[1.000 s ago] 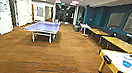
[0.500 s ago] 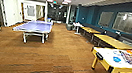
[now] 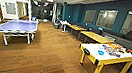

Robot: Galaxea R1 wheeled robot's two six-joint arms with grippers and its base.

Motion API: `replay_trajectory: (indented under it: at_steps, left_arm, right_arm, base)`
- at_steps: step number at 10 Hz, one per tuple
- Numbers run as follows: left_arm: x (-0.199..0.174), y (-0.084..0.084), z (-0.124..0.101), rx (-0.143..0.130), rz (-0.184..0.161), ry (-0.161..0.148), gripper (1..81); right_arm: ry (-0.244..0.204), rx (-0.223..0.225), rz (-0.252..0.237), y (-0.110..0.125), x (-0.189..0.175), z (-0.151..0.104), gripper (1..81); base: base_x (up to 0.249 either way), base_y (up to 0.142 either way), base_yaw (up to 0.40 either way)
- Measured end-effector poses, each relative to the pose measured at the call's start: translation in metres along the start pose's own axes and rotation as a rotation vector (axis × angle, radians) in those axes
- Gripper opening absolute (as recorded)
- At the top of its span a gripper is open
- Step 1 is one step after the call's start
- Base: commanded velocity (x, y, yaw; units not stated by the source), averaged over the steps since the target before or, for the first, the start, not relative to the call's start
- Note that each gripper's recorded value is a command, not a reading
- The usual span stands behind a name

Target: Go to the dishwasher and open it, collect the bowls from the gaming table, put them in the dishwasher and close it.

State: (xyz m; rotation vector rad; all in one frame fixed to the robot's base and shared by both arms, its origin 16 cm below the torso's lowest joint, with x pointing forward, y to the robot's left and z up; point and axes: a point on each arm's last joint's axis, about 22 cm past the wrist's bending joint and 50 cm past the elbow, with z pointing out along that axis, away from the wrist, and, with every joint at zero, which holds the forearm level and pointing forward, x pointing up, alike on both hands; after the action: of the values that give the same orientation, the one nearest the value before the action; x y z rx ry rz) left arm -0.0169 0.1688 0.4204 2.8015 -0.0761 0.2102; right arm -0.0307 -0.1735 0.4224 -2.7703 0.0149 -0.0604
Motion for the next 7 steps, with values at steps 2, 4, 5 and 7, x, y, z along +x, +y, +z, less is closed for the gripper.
replay_trajectory:
  at_steps: [2, 4, 5, 7]
  left_arm:
    - [0.0001, 0.0009, 0.0002, -0.001, 0.000, -0.001, 81.1]
    - [0.0000, 0.0009, 0.0002, -0.001, 0.000, 0.000, 81.1]
    - [0.0000, 0.0005, 0.0001, -0.001, 0.000, 0.000, 81.1]
    - [0.0005, 0.0017, 0.0005, -0.002, -0.001, 0.000, 81.1]
  right_arm:
    - [0.000, 0.001, 0.000, -0.0012, 0.0001, 0.0004, 81.1]
    - [0.000, 0.001, 0.000, -0.0012, -0.0003, 0.0003, 81.1]
    - [0.000, 0.001, 0.000, -0.0012, -0.0003, 0.0003, 81.1]
    - [-0.001, 0.002, 0.000, -0.0016, -0.0002, 0.0004, 81.1]
  base:
    - [0.000, 0.000, -0.394]
    - [0.000, 0.000, -0.394]
    - [0.000, 0.000, -0.394]
    - [0.000, 0.000, -0.394]
